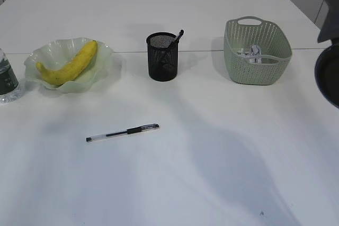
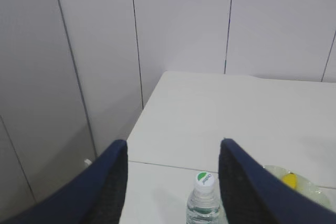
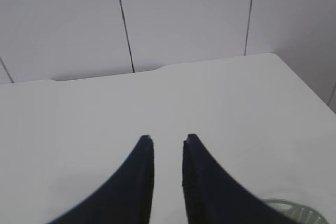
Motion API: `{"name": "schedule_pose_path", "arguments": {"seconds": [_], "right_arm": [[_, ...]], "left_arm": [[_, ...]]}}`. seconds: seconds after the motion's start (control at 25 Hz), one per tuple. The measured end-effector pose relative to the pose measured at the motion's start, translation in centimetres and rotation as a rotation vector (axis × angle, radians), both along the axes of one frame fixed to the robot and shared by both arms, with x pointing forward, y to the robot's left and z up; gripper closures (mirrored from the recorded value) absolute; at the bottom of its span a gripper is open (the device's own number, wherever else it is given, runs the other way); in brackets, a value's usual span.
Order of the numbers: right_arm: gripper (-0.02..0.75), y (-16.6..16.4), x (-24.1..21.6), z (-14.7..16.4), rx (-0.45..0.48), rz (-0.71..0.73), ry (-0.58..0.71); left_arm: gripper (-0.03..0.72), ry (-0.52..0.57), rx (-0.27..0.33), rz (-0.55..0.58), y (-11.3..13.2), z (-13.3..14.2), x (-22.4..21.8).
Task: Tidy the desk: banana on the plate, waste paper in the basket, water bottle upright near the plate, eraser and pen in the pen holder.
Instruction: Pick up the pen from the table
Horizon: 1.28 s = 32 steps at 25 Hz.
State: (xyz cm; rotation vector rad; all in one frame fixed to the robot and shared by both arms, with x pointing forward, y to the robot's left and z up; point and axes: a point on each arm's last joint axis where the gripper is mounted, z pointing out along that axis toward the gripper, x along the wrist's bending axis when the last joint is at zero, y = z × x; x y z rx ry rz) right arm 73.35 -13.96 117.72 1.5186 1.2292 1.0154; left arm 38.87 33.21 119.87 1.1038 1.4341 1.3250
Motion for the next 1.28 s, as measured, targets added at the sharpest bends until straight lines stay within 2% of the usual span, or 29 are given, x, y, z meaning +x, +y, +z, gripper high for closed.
{"name": "schedule_pose_path", "arguments": {"seconds": [0.28,0.44,0.6,0.8,1.0,1.16,1.28], "right_arm": [[0.649,-0.1,-3.0,3.5,-0.084,0.152,0.082],[0.652,-0.5,-4.2,4.1,-0.105,0.169,0.16],[0.653,-0.8,-5.7,5.2,-0.112,0.205,0.205],[0.684,-1.2,-8.3,8.3,-0.167,0.304,0.166],[0.734,-2.1,-11.6,11.9,-0.247,0.389,0.099],[0.741,-2.8,-14.2,14.2,-0.297,0.436,0.063],[0.741,-2.8,-15.3,14.7,-0.358,0.505,0.071]], "left_arm": [[0.3,0.056,-0.104,-0.009,-0.2,-0.7,0.0],[0.3,0.107,-0.121,-0.033,-0.4,-1.0,-0.1],[0.3,0.115,-0.093,-0.081,-0.9,-0.1,-0.4],[0.309,0.118,-0.051,-0.165,-1.6,0.5,-0.6],[0.316,0.211,-0.044,-0.286,-2.5,-0.5,0.4],[0.317,0.261,0.004,-0.366,-3.0,-1.1,1.2],[0.317,0.318,0.026,-0.414,-3.2,-1.9,1.9]]}}
